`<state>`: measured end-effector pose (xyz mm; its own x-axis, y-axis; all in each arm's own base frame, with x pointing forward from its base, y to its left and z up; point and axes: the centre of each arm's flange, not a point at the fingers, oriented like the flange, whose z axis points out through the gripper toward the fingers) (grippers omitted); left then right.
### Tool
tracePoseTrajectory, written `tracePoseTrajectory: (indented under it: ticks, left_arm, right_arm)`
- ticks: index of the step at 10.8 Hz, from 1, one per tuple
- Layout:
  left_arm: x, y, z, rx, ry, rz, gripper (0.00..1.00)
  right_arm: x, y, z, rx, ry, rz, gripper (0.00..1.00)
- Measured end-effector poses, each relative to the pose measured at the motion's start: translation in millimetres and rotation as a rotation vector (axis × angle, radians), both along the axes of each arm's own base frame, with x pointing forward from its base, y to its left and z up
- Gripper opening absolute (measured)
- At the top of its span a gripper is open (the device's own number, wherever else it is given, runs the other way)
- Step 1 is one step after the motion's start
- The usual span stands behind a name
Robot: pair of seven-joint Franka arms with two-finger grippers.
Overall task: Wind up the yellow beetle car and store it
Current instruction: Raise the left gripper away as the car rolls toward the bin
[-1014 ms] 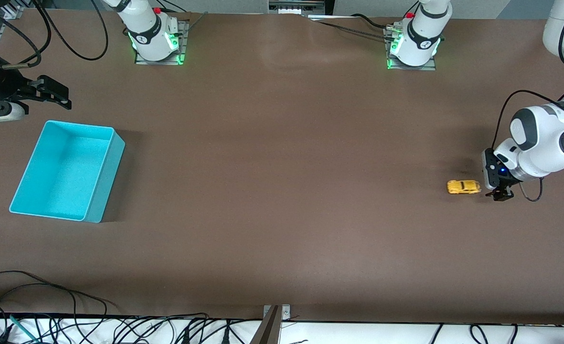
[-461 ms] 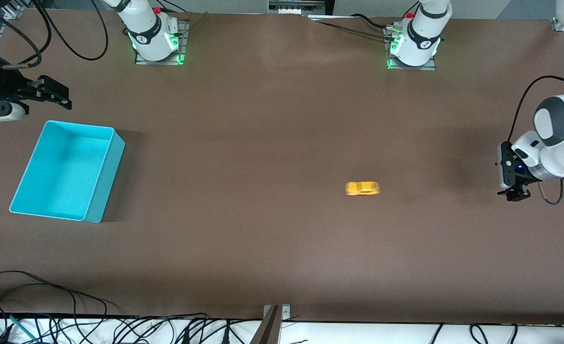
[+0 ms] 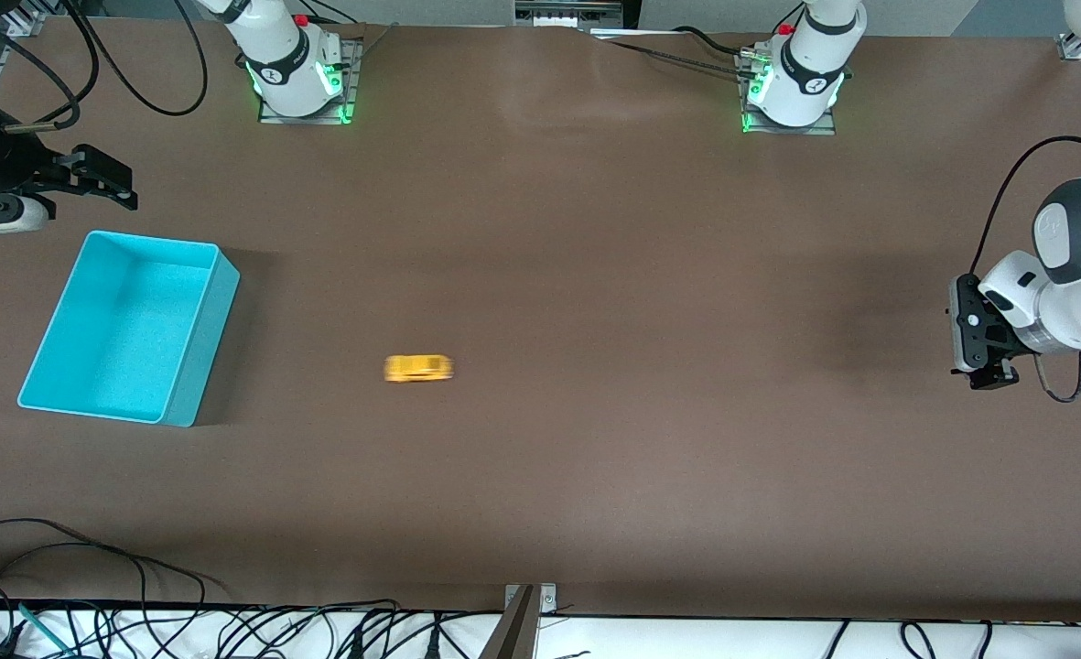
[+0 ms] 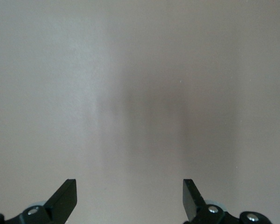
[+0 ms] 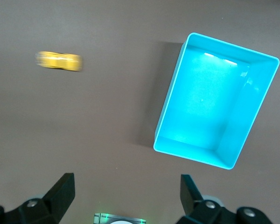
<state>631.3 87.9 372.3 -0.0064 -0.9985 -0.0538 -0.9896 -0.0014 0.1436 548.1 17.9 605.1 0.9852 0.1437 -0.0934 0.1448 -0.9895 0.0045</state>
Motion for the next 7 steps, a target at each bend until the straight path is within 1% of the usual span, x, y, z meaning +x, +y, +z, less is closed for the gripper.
tracePoseTrajectory:
  ticks: [4, 7]
  left_arm:
    - [9.2, -40.8, 33.1, 0.027, 0.023, 0.079, 1.00]
    - [13.9, -61.7, 69.1, 0.056, 0.025, 0.194, 1.00]
  right_arm:
    - [0.0, 0.0, -0.1, 0.000, 0.000, 0.000, 1.00]
    - [0.0, 0.0, -0.1, 0.000, 0.000, 0.000, 1.00]
